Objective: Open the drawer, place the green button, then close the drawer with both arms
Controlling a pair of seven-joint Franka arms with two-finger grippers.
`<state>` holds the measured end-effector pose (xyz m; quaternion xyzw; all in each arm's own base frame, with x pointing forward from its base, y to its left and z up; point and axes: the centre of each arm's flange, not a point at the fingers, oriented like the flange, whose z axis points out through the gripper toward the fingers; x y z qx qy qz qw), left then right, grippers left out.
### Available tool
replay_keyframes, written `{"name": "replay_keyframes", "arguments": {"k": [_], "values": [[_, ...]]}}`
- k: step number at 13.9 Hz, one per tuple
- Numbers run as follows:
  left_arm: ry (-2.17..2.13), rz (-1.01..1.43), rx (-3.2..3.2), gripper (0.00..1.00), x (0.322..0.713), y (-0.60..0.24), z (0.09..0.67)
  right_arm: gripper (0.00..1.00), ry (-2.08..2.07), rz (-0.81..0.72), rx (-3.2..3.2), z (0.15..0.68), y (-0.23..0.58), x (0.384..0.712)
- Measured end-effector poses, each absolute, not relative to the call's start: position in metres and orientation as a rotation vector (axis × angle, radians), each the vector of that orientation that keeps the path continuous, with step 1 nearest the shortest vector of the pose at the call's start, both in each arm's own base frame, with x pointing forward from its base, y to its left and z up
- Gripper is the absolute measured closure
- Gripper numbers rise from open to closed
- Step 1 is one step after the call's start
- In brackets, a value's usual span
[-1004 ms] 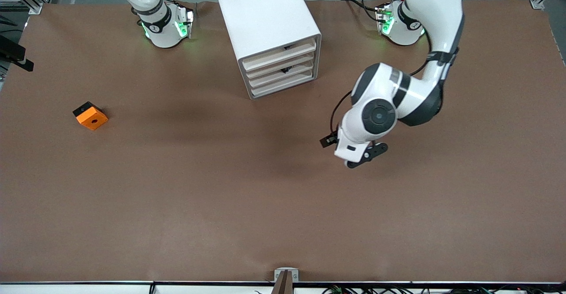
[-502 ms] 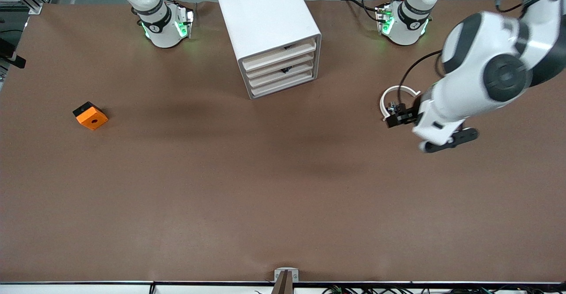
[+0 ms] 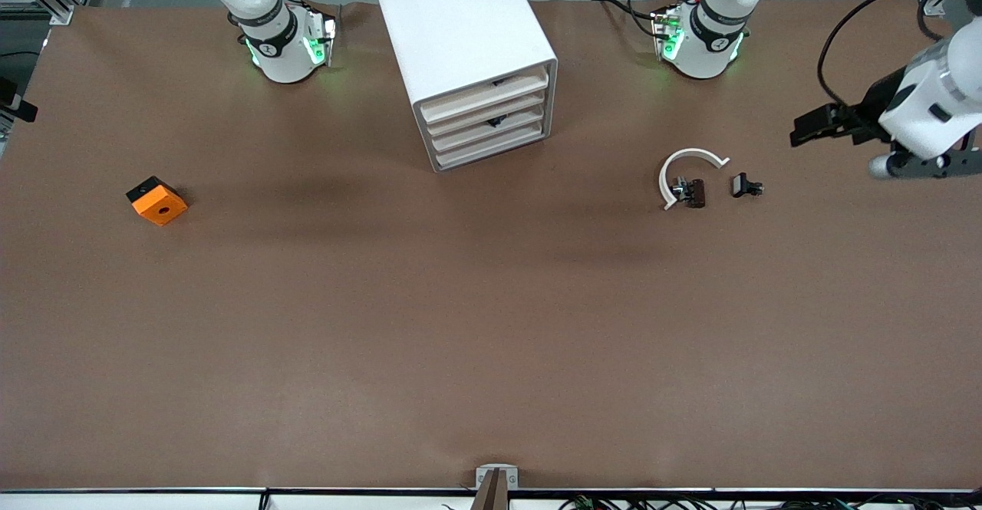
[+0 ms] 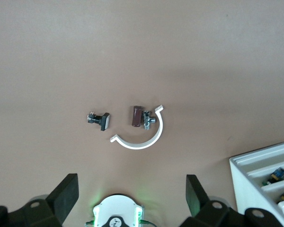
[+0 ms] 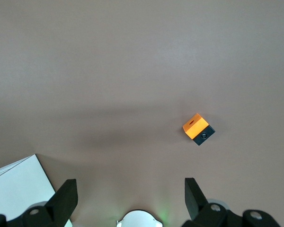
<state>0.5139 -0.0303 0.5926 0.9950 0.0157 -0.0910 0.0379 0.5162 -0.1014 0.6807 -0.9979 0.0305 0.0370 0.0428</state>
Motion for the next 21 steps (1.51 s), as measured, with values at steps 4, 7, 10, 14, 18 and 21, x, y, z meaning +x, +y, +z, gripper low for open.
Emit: {"name": "replay_keyframes", "arguments": {"k": [4, 7, 10, 14, 18, 21], "values": [[0.017, -0.07, 3.073, 0.0, 0.507, -0.002, 0.603, 0.0, 0.077, 0.111, -3.054, 0.681, -0.096, 0.517], [0.02, 0.039, 3.077, 0.0, 0.528, 0.0, 0.624, 0.0, 0.097, 0.11, -3.053, 0.681, -0.103, 0.516], [0.01, 0.064, 3.081, 0.0, 0.554, -0.004, 0.627, 0.0, 0.095, 0.11, -3.053, 0.681, -0.102, 0.516], [0.0, 0.06, 3.082, 0.0, 0.561, -0.008, 0.625, 0.0, 0.054, 0.111, -3.061, 0.682, -0.089, 0.518], [-0.004, 0.076, 3.082, 0.0, 0.561, -0.009, 0.631, 0.0, 0.01, 0.109, -3.08, 0.682, -0.091, 0.518], [-0.005, 0.083, 3.089, 0.0, 0.561, -0.009, 0.635, 0.0, 0.005, 0.109, -3.082, 0.682, -0.091, 0.518]]}}
